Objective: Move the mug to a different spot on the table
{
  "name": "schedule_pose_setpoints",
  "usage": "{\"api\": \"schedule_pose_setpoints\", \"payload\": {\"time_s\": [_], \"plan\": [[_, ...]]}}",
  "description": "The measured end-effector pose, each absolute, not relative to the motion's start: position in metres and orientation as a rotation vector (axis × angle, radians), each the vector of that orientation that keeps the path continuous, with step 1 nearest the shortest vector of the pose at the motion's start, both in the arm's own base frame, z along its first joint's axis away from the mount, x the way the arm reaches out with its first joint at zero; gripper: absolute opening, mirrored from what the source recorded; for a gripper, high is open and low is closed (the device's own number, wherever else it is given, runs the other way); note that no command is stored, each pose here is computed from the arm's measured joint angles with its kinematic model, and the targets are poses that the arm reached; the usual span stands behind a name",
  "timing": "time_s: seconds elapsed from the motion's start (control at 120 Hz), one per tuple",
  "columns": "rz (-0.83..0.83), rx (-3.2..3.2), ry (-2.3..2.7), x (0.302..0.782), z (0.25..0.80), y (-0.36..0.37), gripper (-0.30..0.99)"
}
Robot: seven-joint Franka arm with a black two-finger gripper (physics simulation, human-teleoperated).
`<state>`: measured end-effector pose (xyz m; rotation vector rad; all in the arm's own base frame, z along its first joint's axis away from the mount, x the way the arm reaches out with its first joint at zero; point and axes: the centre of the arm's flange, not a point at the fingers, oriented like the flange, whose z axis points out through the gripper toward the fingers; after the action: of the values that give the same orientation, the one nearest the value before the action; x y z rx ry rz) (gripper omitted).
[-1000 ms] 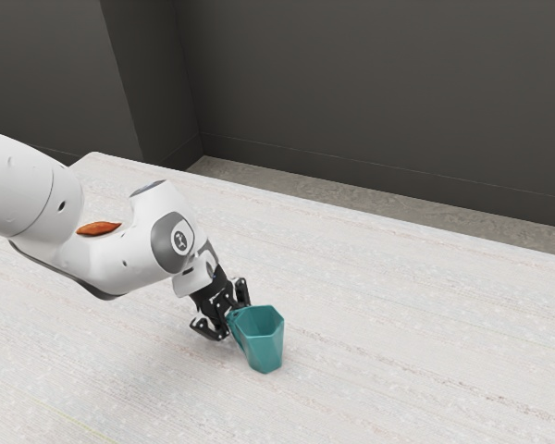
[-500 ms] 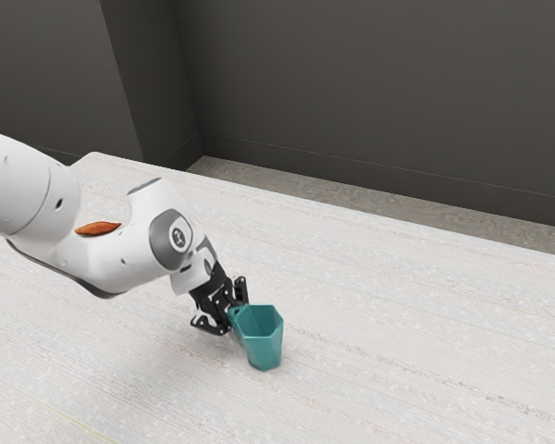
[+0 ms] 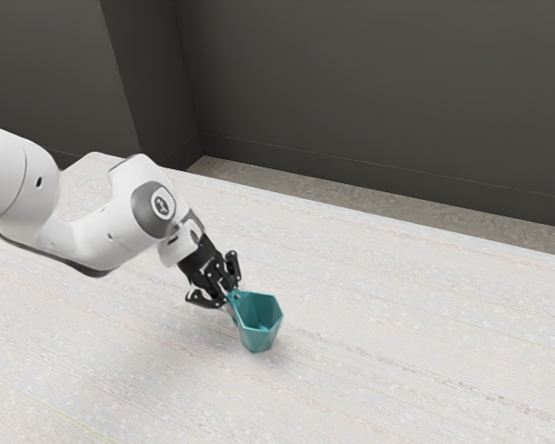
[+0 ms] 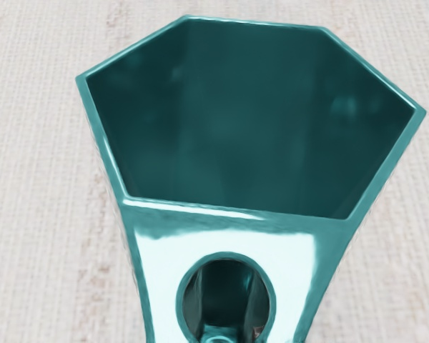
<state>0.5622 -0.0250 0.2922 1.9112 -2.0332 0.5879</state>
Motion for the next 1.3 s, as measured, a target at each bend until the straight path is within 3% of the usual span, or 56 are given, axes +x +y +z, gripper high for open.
{"api": "schedule_pose_setpoints", "payload": {"time_s": [0.65,1.3], "plan": [[0.786,1.970,-1.863,0.576,0.341,0.067,0.01],[0.865,1.910,-1.753,0.592,0.309,0.135,0.02]]}}
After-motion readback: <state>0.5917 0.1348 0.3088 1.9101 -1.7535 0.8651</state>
